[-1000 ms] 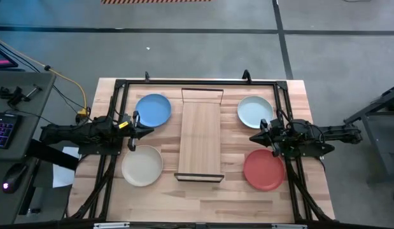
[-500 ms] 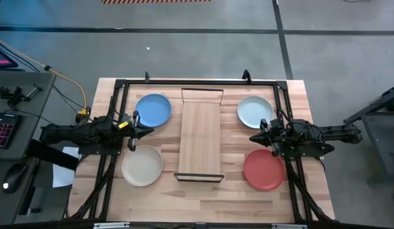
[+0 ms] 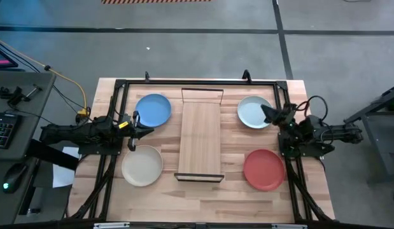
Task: Place and stack plates onto a shelf
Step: Put the white plate on the shelf
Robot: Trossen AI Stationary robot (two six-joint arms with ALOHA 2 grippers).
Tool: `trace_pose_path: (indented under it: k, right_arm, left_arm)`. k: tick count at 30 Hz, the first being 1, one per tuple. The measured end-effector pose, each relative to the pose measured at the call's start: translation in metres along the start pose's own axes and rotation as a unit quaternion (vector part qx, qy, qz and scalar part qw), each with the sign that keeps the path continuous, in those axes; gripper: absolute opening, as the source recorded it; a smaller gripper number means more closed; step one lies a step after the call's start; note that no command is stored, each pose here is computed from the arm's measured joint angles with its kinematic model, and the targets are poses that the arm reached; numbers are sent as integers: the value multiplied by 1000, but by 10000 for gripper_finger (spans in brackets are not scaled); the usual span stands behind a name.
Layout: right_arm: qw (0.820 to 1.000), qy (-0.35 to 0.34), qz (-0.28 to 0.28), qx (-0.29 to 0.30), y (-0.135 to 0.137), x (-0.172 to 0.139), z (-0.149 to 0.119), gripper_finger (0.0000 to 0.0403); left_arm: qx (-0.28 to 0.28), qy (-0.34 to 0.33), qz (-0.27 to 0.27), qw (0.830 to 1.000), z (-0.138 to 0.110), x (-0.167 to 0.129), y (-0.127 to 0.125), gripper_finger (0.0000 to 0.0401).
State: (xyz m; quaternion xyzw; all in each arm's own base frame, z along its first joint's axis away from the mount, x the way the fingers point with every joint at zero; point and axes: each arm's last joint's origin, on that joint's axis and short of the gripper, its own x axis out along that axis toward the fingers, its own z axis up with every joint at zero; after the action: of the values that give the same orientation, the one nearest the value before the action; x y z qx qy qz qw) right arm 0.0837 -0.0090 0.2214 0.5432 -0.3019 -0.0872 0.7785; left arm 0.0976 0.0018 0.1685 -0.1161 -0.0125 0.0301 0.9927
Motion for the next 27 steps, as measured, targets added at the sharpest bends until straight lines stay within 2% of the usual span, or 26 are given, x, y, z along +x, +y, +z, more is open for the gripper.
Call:
trace_pose_path:
  k: [2,5,7,9,11,13,15,17,19,21,22,25,27]
  right_arm:
    - [1000,-16,-9,-6,14,6,5,1]
    - [994,-39,-68,-75,30,20,7,15]
    - [984,-44,-116,-126,41,32,7,36]
    - [965,-35,-195,-173,43,44,3,65]
    - [935,-22,-294,-196,37,53,0,97]
    - [896,-20,-405,-184,26,56,0,127]
    - [837,-20,-525,-154,10,53,2,152]
    - [775,-19,-622,-113,-6,48,2,171]
    - [718,-12,-691,-78,-18,44,0,185]
    - [676,3,-733,-69,-32,41,-3,193]
    - [664,11,-744,-72,-37,41,-5,195]
    - [659,-1,-750,-51,-47,49,-9,197]
    - [645,-7,-762,-51,-56,48,-11,197]
  left_arm:
    - [0,0,0,1000,0,0,0,1]
    - [0,0,0,1000,0,0,0,1]
    - [0,0,0,1000,0,0,0,1]
    - [0,0,0,1000,0,0,0,1]
    - [0,0,0,1000,0,0,0,1]
    - [0,0,0,1000,0,0,0,1]
    - [0,0,0,1000,0,0,0,1]
    - [0,0,0,1000,0,0,0,1]
    - [0,0,0,1000,0,0,0,1]
    - [0,0,0,1000,0,0,0,1]
    - [0,0,0,1000,0,0,0,1]
    - [0,0,0,1000,0,0,0,1]
    - [0,0,0,1000,0,0,0,1]
